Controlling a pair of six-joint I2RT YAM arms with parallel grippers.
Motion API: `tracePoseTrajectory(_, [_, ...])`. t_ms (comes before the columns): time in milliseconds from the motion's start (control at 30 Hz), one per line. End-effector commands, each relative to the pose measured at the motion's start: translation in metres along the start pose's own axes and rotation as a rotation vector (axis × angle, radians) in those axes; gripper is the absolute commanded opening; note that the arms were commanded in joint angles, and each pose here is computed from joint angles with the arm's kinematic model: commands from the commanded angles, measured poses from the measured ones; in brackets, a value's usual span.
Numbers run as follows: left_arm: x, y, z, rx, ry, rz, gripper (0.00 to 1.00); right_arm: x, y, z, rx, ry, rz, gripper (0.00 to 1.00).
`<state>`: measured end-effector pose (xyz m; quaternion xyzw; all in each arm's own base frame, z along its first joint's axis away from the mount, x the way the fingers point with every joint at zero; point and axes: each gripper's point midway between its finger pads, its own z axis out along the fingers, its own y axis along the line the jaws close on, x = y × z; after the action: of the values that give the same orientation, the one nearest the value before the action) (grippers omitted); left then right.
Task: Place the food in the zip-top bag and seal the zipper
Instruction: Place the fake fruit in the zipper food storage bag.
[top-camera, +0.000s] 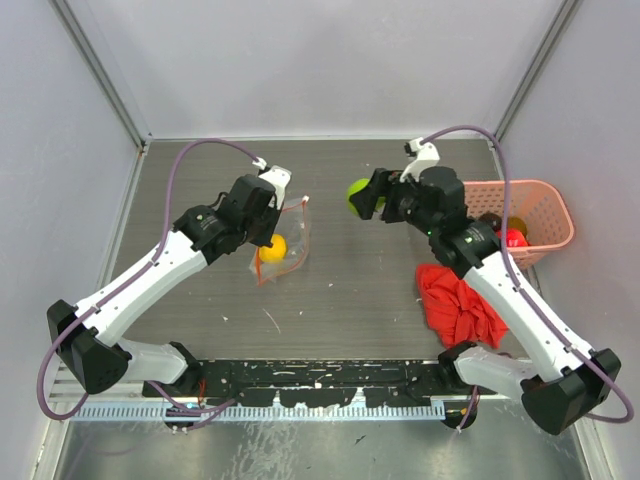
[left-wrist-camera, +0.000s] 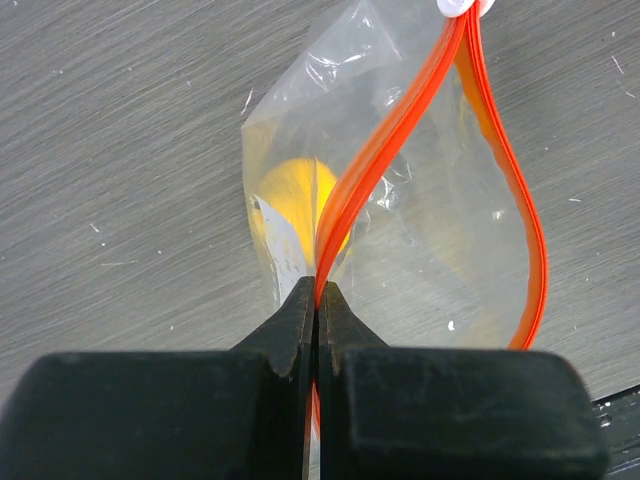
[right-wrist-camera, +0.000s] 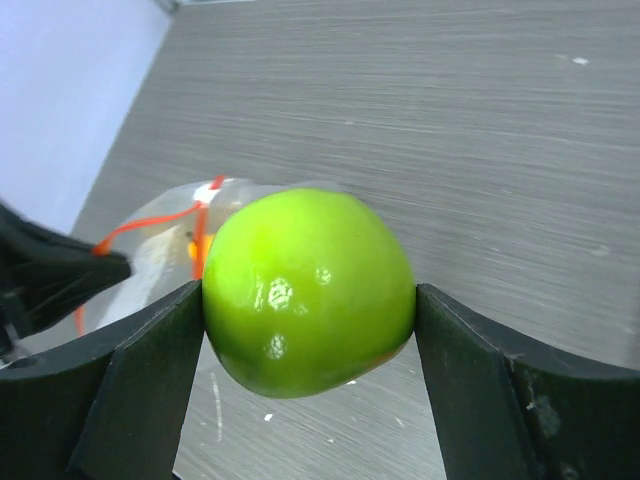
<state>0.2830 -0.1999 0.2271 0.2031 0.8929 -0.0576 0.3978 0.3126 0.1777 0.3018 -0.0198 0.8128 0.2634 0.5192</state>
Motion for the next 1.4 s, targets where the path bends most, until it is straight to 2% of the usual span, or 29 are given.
tracePoseTrajectory(0, [-0.022, -0.006, -0.005, 0.042, -0.067, -0.045, 0.0, -0.028, 0.06, 0.004, -0.192, -0.139, -0.01, 0.36])
tracePoseTrajectory(367, [-0.024, -0.013, -0.008, 0.107, -0.065, -0.083, 0.0, 0.027, 0.137, 0.016, -0.468, -0.095, -0.056, 0.36])
tracePoseTrajectory(600, [-0.025, -0.017, -0.01, 0.131, -0.067, -0.091, 0.0, 0.059, 0.144, 0.035, -0.524, -0.07, -0.016, 0.36])
tracePoseTrajectory(867, [-0.026, -0.021, -0.012, 0.157, -0.069, -0.097, 0.0, 0.085, 0.133, 0.06, -0.465, -0.031, 0.002, 0.37])
tracePoseTrajectory(1033, [-0.026, -0.024, -0.012, 0.178, -0.067, -0.098, 0.0, 0.089, 0.124, 0.072, -0.414, -0.038, 0.028, 0.43])
tracePoseTrajectory(1367, [-0.027, -0.027, -0.014, 0.19, -0.07, -0.105, 0.0, 0.108, 0.127, 0.085, -0.429, 0.015, 0.043, 0.6])
